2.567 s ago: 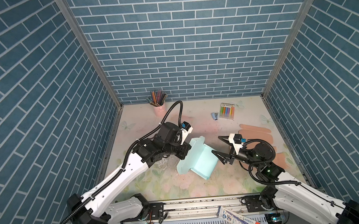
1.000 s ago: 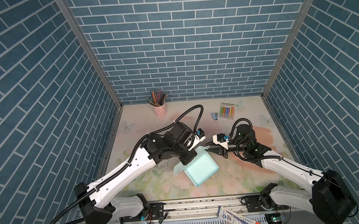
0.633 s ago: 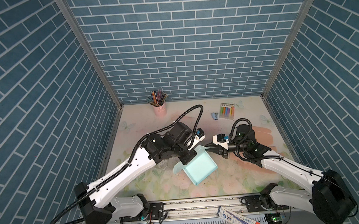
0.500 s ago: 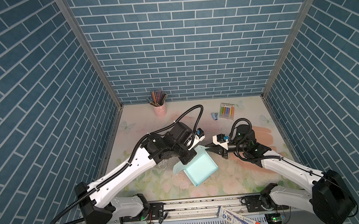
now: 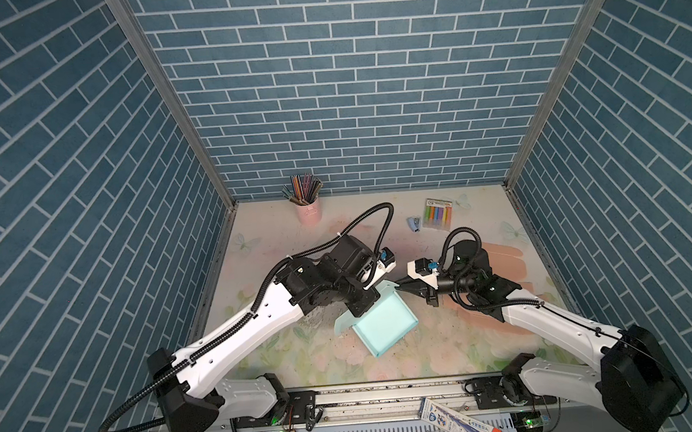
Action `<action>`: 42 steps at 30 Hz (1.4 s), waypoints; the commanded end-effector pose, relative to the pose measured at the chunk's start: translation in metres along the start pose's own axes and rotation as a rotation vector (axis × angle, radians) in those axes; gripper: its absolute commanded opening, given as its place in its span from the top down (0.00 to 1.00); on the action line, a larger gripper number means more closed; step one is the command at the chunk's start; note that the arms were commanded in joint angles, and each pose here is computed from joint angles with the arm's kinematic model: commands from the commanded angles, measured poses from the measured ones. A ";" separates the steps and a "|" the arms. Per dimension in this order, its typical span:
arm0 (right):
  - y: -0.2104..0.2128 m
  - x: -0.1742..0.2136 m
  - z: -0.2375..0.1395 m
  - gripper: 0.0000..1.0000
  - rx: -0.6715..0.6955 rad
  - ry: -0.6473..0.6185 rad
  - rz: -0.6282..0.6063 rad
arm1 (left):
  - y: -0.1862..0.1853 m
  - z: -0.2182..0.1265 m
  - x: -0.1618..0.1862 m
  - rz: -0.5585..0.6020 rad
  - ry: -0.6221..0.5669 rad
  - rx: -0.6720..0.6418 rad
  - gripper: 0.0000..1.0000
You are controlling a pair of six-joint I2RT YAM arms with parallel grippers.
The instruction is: Fold the paper box
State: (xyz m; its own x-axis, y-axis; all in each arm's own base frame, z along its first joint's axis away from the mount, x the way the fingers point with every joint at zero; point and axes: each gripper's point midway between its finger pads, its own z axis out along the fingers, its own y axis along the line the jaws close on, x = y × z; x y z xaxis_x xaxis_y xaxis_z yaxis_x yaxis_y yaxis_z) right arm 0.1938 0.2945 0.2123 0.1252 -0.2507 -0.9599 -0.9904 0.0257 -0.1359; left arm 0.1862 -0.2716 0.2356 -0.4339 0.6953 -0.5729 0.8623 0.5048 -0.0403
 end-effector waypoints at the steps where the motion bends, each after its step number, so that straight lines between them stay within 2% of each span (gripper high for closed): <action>1: -0.004 -0.005 0.002 0.90 0.006 0.005 -0.054 | 0.000 -0.002 -0.001 0.023 0.001 -0.005 1.00; 5: -0.006 -0.003 0.002 0.95 0.019 0.018 -0.052 | 0.000 0.000 0.000 0.023 -0.001 -0.009 0.99; 8: -0.010 0.002 0.002 0.99 0.046 0.033 -0.051 | 0.009 0.005 0.000 -0.023 -0.026 -0.026 0.83; 11: -0.016 0.007 -0.001 1.00 0.086 0.034 -0.052 | 0.037 0.009 0.005 -0.158 -0.062 -0.029 0.63; 13: -0.021 0.010 -0.004 1.00 0.103 0.027 -0.039 | 0.054 0.000 0.005 -0.244 -0.150 -0.022 0.49; 16: -0.026 0.010 -0.010 1.00 0.115 0.011 -0.023 | 0.058 -0.018 -0.001 -0.292 -0.315 0.014 0.37; 19: -0.030 0.012 -0.013 1.00 0.134 0.002 -0.010 | 0.055 -0.018 0.000 -0.346 -0.460 0.068 0.32; 25: -0.040 0.023 -0.013 1.00 0.147 0.027 0.037 | 0.058 -0.006 0.011 -0.428 -0.636 0.133 0.28; 29: -0.048 0.028 -0.014 1.00 0.167 0.041 0.069 | 0.069 0.004 0.022 -0.483 -0.666 0.107 0.26; 38: -0.059 0.035 -0.018 1.00 0.197 0.053 0.110 | 0.074 0.026 0.044 -0.532 -0.669 0.090 0.21; 42: -0.065 0.038 -0.020 1.00 0.221 0.070 0.125 | 0.084 0.031 0.047 -0.526 -0.718 0.035 0.20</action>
State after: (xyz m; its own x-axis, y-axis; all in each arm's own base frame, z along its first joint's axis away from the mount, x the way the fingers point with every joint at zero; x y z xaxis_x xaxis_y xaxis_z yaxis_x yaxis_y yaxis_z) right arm 0.2514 0.2638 0.1797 -0.0141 -0.3081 -0.9512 -0.9670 0.2463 -0.0654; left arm 0.2353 -0.2158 0.1709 -0.5799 -0.0618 -0.8123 0.6067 0.6326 -0.4813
